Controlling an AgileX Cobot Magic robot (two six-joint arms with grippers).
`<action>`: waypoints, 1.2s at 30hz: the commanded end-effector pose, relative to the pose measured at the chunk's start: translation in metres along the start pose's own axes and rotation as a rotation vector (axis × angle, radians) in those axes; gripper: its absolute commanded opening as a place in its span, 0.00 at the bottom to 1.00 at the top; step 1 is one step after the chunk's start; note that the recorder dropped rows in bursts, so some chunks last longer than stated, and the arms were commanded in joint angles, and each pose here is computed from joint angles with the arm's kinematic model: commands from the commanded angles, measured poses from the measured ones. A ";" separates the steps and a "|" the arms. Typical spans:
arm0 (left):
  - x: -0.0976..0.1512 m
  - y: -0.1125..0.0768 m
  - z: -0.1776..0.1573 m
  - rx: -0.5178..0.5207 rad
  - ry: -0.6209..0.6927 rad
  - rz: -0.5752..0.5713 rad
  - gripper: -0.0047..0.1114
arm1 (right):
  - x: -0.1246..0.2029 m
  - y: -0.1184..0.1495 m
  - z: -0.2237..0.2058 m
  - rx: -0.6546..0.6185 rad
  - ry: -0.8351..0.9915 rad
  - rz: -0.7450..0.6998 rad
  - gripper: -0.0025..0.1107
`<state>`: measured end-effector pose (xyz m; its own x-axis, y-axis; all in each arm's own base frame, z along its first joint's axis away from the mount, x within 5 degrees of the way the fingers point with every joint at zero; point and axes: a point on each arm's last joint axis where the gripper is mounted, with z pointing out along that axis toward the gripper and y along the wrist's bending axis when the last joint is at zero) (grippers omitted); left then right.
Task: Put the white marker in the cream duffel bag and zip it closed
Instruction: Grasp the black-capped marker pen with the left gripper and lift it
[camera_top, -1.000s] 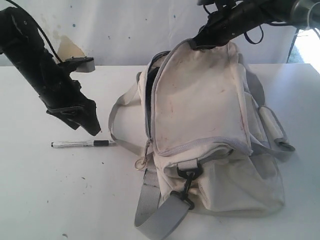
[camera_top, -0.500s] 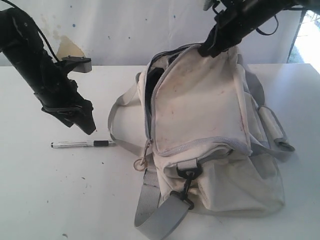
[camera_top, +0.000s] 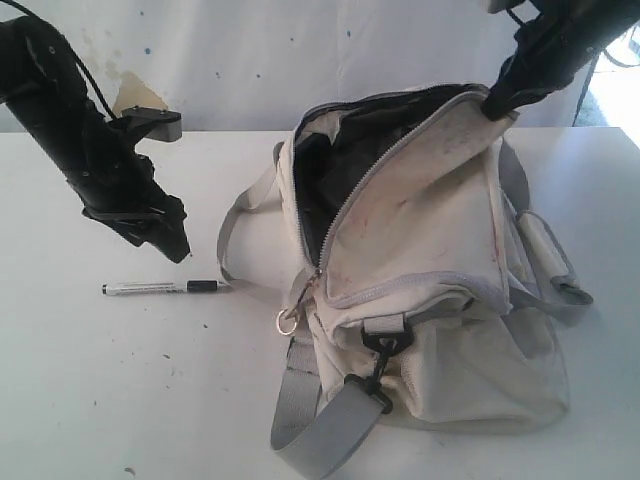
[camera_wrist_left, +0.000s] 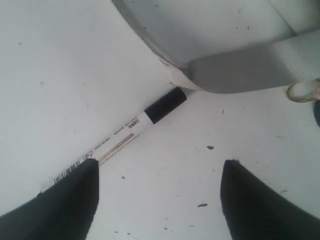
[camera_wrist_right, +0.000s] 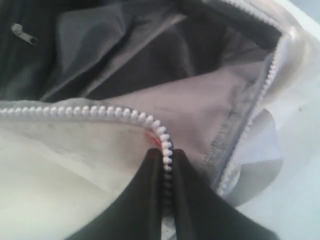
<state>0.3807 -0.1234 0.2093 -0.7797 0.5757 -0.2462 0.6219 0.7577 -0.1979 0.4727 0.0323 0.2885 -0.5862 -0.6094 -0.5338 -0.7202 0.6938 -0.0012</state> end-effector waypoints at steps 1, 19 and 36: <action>0.001 0.005 0.001 -0.047 0.003 0.022 0.68 | 0.008 -0.009 -0.012 0.077 0.052 0.051 0.02; 0.000 0.019 0.031 -0.087 0.034 0.160 0.67 | 0.007 -0.008 -0.012 0.069 0.042 0.055 0.02; 0.009 0.030 0.075 -0.044 0.138 0.143 0.37 | 0.007 -0.008 -0.012 0.069 0.042 0.055 0.02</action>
<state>0.3991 -0.1188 0.1331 -0.6730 0.7246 -0.1488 0.7396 0.6623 -0.1198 0.4728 0.0227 0.2862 -0.6419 -0.5879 -0.4924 -0.6703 0.7420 -0.0121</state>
